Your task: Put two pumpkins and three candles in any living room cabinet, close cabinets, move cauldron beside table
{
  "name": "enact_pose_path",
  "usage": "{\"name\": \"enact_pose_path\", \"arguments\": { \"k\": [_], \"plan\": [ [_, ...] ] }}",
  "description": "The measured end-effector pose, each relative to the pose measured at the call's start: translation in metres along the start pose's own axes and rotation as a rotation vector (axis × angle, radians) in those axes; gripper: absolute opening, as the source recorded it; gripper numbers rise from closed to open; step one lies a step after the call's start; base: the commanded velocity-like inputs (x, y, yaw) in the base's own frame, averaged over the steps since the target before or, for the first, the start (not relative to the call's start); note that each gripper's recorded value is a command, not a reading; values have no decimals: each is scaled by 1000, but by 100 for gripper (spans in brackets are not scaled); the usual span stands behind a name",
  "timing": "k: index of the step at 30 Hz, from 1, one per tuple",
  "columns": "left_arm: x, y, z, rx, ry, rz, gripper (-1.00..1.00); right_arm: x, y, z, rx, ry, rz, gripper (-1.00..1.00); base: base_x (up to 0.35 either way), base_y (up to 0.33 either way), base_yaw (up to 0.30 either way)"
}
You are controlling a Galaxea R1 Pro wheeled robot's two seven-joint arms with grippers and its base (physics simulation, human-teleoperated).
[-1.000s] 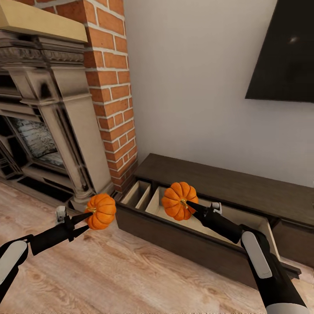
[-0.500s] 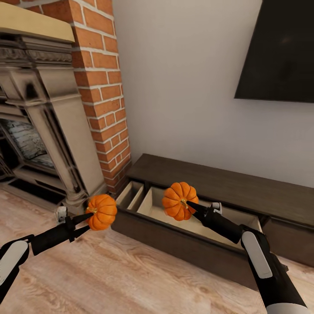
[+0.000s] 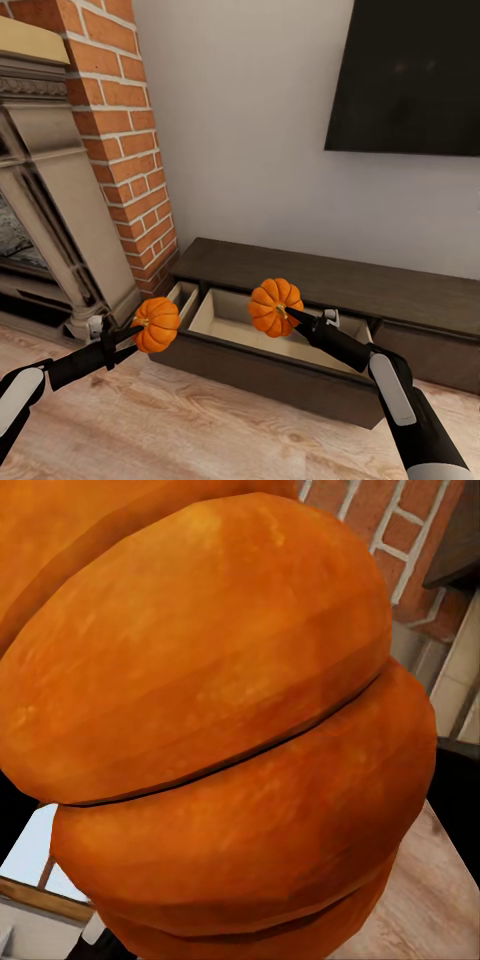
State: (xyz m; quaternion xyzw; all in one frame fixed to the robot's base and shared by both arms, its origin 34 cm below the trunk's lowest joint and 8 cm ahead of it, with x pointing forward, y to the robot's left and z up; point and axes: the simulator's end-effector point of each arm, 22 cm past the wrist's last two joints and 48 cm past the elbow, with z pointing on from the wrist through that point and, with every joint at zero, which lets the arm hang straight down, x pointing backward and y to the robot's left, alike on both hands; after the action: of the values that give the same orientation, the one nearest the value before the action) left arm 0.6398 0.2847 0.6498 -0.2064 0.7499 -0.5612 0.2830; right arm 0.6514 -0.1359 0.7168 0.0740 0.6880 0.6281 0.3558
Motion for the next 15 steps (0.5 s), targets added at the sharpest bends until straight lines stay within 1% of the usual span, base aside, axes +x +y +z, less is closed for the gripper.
{"name": "enact_pose_path", "arguments": {
  "k": [7, 12, 15],
  "plan": [
    [0, 1, 0, -3, 0, 2, -100, 0, 0, 0, -1, 0, 0, -100, 9, -9, -9],
    [1, 1, 0, -5, 2, 2, -100, 0, 0, 0, 1, 0, -1, -100, 92, -196, 0],
    [1, 1, 0, -4, 2, 2, -100, 0, 0, 0, 0, 1, 0, -100, 42, -75, -83]
  ]
}}
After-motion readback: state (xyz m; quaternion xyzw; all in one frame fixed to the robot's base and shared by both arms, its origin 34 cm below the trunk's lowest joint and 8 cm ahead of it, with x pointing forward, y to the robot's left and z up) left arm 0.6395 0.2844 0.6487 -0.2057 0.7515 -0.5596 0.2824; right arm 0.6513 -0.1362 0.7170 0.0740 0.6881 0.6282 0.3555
